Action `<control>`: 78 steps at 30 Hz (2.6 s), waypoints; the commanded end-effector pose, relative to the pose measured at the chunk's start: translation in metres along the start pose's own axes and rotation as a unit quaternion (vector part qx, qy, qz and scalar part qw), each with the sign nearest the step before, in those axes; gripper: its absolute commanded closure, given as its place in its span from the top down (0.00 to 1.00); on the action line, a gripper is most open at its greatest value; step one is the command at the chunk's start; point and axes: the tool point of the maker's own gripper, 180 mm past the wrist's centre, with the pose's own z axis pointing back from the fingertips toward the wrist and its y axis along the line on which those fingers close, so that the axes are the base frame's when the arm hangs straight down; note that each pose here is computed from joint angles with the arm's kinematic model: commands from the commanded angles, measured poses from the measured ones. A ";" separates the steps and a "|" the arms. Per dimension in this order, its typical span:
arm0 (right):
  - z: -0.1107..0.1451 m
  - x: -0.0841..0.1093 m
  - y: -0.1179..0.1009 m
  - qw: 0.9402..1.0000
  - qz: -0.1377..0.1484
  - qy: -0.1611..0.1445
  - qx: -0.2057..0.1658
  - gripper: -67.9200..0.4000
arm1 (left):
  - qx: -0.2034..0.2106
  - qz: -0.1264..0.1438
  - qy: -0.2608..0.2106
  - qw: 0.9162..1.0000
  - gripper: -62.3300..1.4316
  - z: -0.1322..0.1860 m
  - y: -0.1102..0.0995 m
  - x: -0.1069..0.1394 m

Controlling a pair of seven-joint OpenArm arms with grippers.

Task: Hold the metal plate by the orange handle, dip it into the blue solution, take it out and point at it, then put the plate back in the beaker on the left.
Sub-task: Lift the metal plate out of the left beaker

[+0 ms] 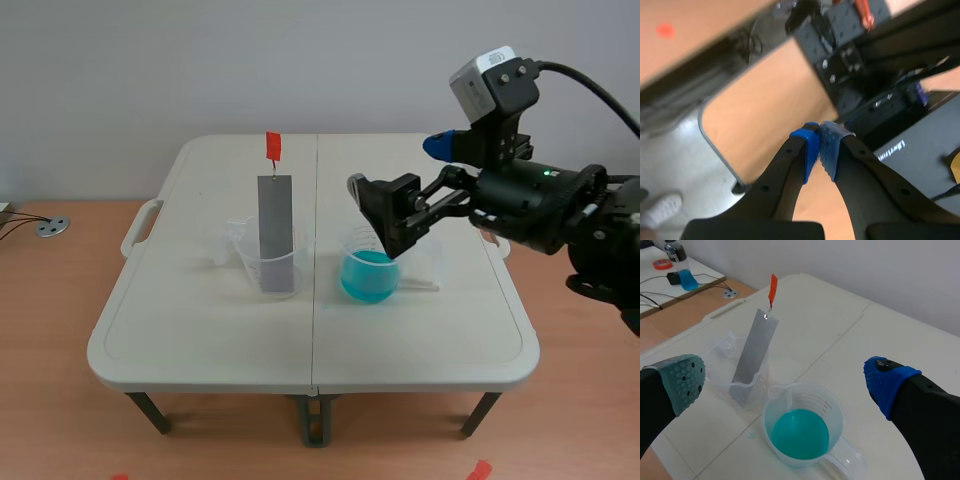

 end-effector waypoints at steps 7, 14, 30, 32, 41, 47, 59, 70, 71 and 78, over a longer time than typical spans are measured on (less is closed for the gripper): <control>-0.041 0.012 0.003 0.999 -0.003 -0.007 0.034 0.98 | -0.014 0.040 0.015 0.999 0.05 -0.003 -0.012 -0.033; -0.073 0.019 0.002 0.999 -0.002 0.000 0.049 0.98 | 0.012 0.077 0.032 0.996 0.05 -0.015 -0.007 -0.060; -0.134 0.015 0.010 0.995 -0.031 0.055 0.074 0.98 | 0.022 0.103 0.033 0.994 0.05 -0.025 -0.005 -0.066; -0.141 0.011 0.015 0.994 -0.035 0.065 0.079 0.98 | 0.022 0.103 0.033 0.994 0.05 -0.025 -0.005 -0.067; -0.167 0.012 0.035 0.990 -0.043 0.086 0.101 0.98 | 0.022 0.103 0.033 0.994 0.05 -0.025 -0.005 -0.066; -0.175 0.010 0.047 0.988 -0.035 0.097 0.114 0.98 | 0.022 0.103 0.033 0.994 0.05 -0.025 -0.005 -0.066; -0.177 0.010 0.042 0.991 -0.019 0.087 0.104 0.90 | 0.022 0.103 0.033 0.994 0.05 -0.025 -0.005 -0.066; -0.179 0.016 0.038 0.993 -0.019 0.070 0.090 0.70 | 0.022 0.103 0.033 0.994 0.05 -0.025 -0.005 -0.066; -0.179 0.016 0.038 0.993 -0.019 0.070 0.090 0.68 | 0.022 0.103 0.033 0.994 0.05 -0.025 -0.005 -0.066; -0.179 0.017 0.035 0.994 -0.019 0.067 0.084 0.54 | 0.022 0.103 0.033 0.994 0.05 -0.025 -0.005 -0.066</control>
